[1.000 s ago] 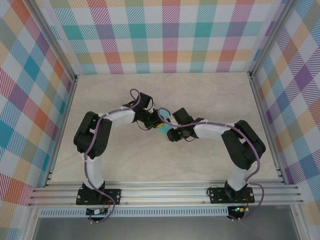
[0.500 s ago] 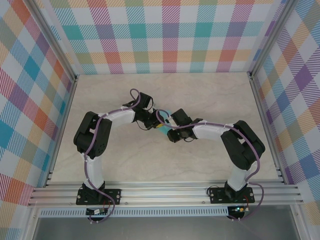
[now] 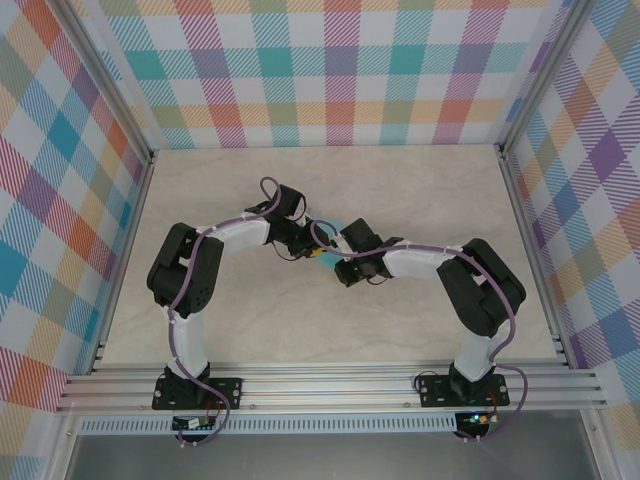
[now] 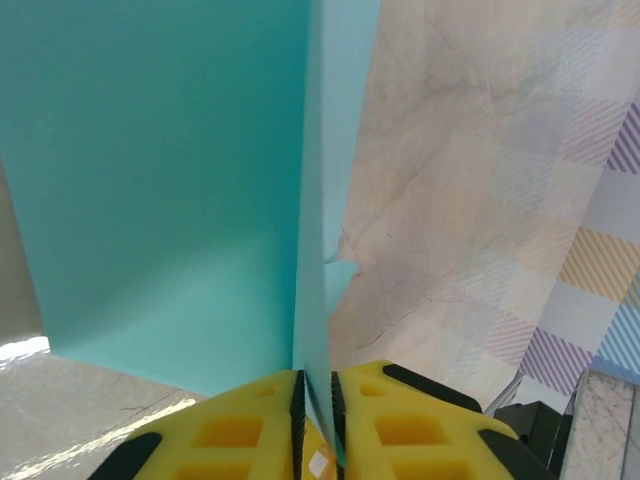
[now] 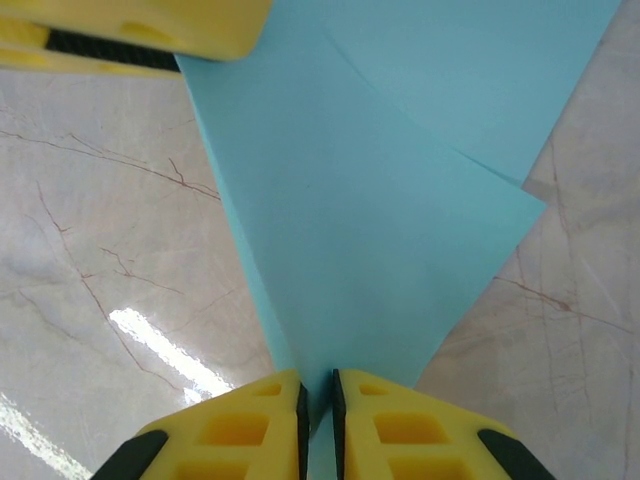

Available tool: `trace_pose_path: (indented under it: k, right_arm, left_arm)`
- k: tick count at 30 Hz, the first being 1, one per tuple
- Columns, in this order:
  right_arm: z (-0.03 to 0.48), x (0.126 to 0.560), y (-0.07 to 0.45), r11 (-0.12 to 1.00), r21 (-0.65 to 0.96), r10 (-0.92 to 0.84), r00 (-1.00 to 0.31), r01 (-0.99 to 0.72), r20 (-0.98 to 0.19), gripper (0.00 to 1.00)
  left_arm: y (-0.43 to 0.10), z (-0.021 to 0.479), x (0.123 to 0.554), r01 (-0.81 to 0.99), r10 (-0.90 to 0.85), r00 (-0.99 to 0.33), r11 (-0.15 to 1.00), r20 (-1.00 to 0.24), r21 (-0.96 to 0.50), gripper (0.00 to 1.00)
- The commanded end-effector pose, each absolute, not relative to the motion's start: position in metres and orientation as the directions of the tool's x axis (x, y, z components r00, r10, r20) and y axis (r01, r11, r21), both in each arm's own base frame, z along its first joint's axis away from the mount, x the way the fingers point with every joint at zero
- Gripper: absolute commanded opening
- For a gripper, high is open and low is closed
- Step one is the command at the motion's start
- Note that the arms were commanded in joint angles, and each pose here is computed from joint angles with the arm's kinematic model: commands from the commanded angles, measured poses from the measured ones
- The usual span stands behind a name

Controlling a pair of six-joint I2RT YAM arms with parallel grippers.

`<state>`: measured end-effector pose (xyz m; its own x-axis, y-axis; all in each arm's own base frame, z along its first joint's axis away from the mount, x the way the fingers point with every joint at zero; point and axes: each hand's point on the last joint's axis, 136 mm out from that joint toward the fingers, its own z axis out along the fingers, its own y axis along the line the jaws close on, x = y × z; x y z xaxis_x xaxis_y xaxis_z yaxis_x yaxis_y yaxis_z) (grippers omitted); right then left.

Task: Fold a paper plane with a square sheet of paper (fold left side to right side)
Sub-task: Fourth fold the wing at the center of the table.

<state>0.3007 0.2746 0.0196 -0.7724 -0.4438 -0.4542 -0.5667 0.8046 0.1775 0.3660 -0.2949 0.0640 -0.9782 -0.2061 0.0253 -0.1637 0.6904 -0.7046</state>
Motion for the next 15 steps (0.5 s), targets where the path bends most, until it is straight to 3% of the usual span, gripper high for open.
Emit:
trace_pose_path:
  k: [1,6,11,15]
  right_arm:
    - [0.020,0.302,0.283,0.789,0.196,-0.449,-0.765,-0.582,-0.462,0.13]
    - [0.028,0.304,0.287,0.782,0.211,-0.442,-0.760,-0.587,-0.477,0.06]
    - [0.036,0.303,0.293,0.754,0.261,-0.444,-0.760,-0.603,-0.474,0.04]
    - [0.037,0.301,0.297,0.730,0.316,-0.444,-0.771,-0.607,-0.456,0.05]
  left_arm:
    - [-0.289,0.091,0.370,-0.137,-0.195,-0.981,0.678,0.003,-0.722,0.23]
    - [-0.277,0.108,0.374,-0.106,-0.192,-0.981,0.676,-0.036,-0.729,0.33]
    - [-0.260,0.127,0.374,-0.069,-0.213,-0.972,0.672,-0.103,-0.738,0.55]
    - [-0.249,0.130,0.370,-0.064,-0.231,-0.965,0.669,-0.126,-0.740,0.60]
